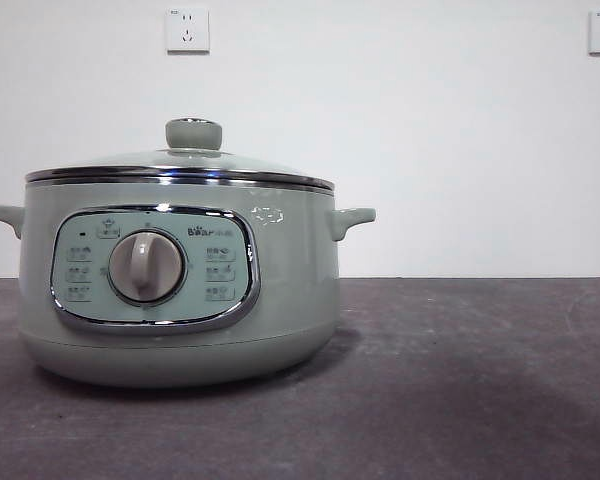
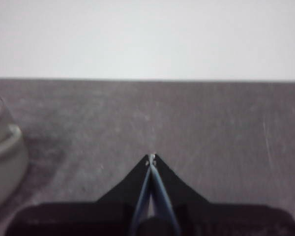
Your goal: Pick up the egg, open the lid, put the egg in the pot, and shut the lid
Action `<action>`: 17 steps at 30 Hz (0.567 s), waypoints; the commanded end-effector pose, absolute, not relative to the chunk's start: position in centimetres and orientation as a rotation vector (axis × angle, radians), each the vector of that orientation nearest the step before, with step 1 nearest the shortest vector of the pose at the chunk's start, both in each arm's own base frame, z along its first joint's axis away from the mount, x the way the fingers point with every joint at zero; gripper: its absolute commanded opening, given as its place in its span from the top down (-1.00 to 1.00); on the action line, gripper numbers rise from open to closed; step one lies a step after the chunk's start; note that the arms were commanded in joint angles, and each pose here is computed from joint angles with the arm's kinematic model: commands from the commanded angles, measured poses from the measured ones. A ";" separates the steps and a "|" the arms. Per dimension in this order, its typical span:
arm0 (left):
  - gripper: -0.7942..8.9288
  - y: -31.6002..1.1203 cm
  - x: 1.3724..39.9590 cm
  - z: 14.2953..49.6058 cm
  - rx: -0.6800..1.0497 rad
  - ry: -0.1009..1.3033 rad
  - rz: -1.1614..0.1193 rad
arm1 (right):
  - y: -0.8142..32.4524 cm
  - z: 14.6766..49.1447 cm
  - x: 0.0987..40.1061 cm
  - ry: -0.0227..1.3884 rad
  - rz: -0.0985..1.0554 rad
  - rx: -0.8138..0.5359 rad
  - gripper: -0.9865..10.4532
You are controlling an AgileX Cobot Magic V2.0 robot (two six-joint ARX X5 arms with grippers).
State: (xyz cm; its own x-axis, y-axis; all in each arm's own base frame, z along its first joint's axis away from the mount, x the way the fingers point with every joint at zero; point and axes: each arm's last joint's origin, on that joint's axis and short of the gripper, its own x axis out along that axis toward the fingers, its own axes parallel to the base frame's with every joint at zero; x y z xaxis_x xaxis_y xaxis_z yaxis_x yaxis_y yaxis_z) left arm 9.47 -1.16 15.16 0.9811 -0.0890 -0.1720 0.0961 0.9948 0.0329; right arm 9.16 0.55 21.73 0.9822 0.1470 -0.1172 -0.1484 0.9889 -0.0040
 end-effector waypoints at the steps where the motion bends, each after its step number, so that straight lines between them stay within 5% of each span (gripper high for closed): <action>1: 0.84 -1.1 9.5 14.8 0.043 0.185 -0.086 | 0.5 19.5 9.2 0.127 0.139 0.013 0.83; 17: 0.84 -1.1 9.5 14.8 0.043 0.185 -0.086 | 0.4 15.0 9.5 0.186 0.130 0.071 0.82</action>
State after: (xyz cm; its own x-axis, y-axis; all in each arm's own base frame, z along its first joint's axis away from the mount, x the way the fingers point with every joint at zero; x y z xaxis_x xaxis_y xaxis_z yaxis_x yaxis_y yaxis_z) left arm 9.47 -1.16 15.16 0.9811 -0.0887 -0.1720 0.0957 0.9949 0.0330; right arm 9.44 0.45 15.42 0.9757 0.1368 -0.1711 -0.1287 0.9900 0.0578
